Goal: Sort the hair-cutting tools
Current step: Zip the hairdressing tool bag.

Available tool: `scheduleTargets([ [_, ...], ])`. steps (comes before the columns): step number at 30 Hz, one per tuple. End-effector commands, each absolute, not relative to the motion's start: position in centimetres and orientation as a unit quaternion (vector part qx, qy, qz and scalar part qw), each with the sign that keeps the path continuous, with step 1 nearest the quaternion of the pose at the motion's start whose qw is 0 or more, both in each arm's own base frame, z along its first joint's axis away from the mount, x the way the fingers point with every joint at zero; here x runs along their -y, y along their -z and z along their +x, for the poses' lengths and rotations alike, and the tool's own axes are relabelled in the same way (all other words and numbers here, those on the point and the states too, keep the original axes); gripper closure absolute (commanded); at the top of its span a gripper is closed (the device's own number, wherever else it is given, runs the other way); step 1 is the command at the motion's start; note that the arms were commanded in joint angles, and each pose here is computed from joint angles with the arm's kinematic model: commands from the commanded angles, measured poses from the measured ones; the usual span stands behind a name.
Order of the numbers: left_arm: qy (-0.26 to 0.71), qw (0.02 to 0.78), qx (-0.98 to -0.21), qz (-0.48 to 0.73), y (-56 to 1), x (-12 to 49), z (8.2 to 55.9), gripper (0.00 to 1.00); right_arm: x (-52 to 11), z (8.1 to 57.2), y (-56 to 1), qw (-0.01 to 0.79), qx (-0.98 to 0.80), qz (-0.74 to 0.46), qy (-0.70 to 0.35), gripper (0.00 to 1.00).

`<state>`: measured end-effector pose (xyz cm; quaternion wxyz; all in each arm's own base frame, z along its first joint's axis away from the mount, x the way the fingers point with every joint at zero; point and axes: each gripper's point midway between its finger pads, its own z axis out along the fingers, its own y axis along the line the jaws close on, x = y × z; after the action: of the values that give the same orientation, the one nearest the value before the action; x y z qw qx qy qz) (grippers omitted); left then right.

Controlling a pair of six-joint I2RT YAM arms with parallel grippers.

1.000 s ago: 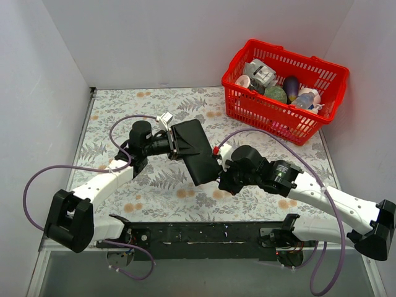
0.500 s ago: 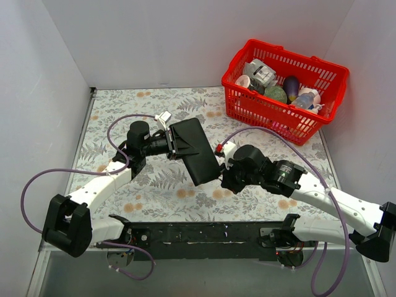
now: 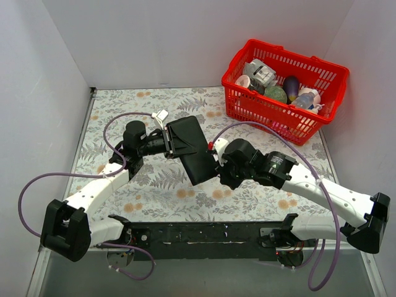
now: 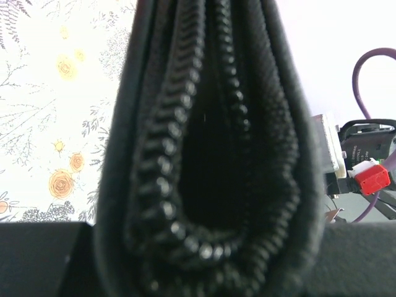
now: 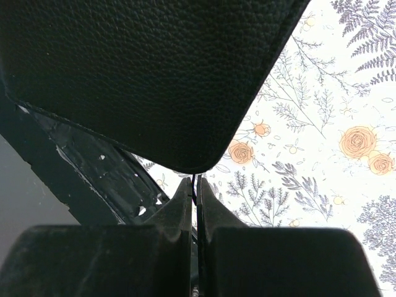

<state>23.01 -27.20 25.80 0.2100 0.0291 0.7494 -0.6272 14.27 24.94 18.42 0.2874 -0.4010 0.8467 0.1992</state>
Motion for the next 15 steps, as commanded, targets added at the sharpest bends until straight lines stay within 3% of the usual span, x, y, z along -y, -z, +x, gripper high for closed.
scheduleTargets([
  [1, 0.673, 0.167, -0.707, 0.139, -29.8, 26.5, 17.2, 1.00, -19.6, 16.4, -17.4, 0.273, -0.870, -0.406, -0.057, 0.99],
  [15, 0.672, 0.177, -0.701, 0.157, -30.7, 25.1, 16.1, 1.00, -22.4, 15.5, -17.9, 0.269, -0.843, -0.447, -0.126, 0.99],
])
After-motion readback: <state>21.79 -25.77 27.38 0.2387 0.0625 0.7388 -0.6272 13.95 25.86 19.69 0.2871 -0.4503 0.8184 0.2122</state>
